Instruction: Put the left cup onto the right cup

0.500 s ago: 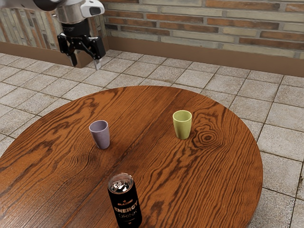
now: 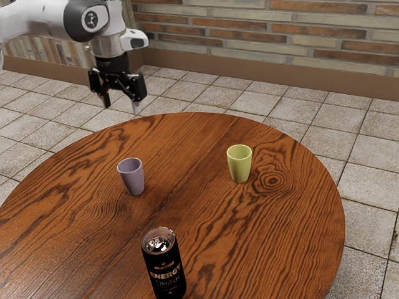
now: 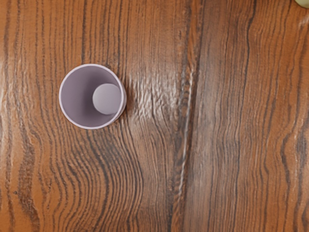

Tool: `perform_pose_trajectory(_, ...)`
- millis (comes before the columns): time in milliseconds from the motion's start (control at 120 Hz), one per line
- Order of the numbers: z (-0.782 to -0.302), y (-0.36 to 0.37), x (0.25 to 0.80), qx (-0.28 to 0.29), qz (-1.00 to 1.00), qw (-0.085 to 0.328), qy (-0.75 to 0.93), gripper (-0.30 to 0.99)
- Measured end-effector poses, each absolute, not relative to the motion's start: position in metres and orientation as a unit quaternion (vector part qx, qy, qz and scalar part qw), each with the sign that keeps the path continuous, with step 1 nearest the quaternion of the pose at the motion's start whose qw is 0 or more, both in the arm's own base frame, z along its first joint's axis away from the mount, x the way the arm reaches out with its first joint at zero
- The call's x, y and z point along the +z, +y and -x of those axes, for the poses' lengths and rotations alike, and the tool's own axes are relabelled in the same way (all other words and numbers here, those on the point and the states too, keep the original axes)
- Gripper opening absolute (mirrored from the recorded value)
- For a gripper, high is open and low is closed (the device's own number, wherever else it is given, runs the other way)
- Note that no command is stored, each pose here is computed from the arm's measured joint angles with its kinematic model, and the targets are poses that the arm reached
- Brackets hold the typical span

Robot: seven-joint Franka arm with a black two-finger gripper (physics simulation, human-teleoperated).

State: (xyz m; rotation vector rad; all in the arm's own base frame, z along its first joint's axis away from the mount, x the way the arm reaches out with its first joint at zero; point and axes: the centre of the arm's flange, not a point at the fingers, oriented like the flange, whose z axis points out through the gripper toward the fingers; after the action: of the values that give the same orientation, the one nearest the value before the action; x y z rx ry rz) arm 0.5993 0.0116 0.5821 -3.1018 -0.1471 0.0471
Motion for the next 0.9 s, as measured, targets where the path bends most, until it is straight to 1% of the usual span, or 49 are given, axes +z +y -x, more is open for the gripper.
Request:
perform_pose_trajectory(383, -0.620, 0.013, 0.487, 0.028, 0.998, 0.013, -0.047, 0.67)
perform_pose_trajectory(575, -0.630, 0.011, 0.458, 0.027, 0.996, 0.002, -0.083, 0.67)
perform_pose_trajectory(725, -0.637, 0.022, 0.442, 0.024, 0.992, -0.010, -0.125, 0.67)
perform_pose_trajectory(900, -0.645, 0.038, 0.426, 0.021, 0.986, -0.014, -0.164, 0.67)
